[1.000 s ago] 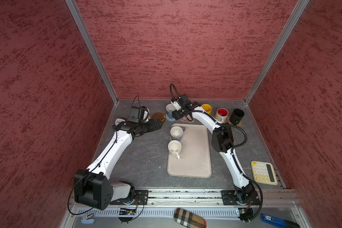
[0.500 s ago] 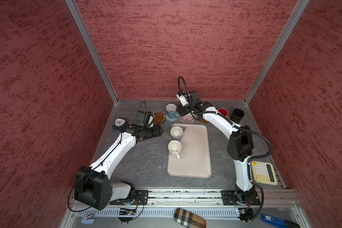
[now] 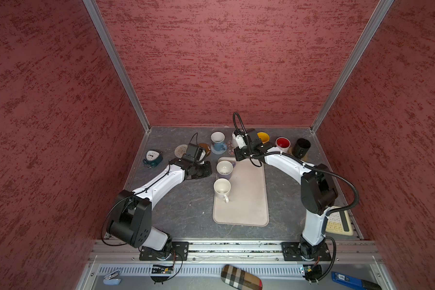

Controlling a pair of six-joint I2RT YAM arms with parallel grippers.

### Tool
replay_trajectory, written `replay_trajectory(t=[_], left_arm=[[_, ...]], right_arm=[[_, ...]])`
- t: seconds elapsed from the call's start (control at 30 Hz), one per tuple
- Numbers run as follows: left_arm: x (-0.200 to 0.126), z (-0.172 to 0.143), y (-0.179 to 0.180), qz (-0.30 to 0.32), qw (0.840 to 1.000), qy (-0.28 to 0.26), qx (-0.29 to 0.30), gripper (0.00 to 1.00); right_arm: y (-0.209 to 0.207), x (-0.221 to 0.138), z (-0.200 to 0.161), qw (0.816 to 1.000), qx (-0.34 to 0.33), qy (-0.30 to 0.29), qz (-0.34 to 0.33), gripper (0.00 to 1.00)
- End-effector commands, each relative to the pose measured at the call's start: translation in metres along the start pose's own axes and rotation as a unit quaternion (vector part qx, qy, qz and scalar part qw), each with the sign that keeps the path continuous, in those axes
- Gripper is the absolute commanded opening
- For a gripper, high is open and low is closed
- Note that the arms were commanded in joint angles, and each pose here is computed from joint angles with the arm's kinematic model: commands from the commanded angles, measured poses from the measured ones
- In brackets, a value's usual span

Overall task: Place cups on coasters
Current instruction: Rotate the cup on the tray.

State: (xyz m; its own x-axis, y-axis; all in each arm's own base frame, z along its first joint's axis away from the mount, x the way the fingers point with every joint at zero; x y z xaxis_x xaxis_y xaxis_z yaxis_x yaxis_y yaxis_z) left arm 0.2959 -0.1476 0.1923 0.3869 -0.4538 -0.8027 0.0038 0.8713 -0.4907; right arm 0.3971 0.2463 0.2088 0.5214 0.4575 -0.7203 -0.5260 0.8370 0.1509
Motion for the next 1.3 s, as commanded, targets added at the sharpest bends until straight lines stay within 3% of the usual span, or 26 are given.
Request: replay_trajectory(t=[0.0,0.53,1.27], left_arm=[[0.011,0.000,-0.003,-0.009,1.000,-0.003,-0.002,0.11],[0.044,-0.005,-0.001,-0.024,0.999,0.024,-0.003,0.06],[0.074,0.014,-0.002,-0.036,0.999,0.028,-0.016,0.06]], right_arm=[[0.002,0.003,0.002,1.000,0.008,-0.011,0.017,0.00],[0.000,0.043,-0.009,0.999,0.006,0.030,0.039,0.00],[0.003,0.008,-0.047,0.998,0.022,0.036,0.046,0.00]])
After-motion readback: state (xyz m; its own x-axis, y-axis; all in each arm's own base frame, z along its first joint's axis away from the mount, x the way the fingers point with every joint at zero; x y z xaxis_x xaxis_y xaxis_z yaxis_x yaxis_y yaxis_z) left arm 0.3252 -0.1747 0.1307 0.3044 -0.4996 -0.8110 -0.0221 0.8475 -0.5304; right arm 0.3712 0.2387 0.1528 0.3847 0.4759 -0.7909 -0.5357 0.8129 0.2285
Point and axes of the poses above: each gripper's point midway between its finger pads, its own x axis out along the fingers, its own y axis along the line the jaws close on, z = x × y, the point moved 9 cm from there along -x, back along the fingers, and after that the axes turned 2 degrees about -x, right-handed, at the moved point
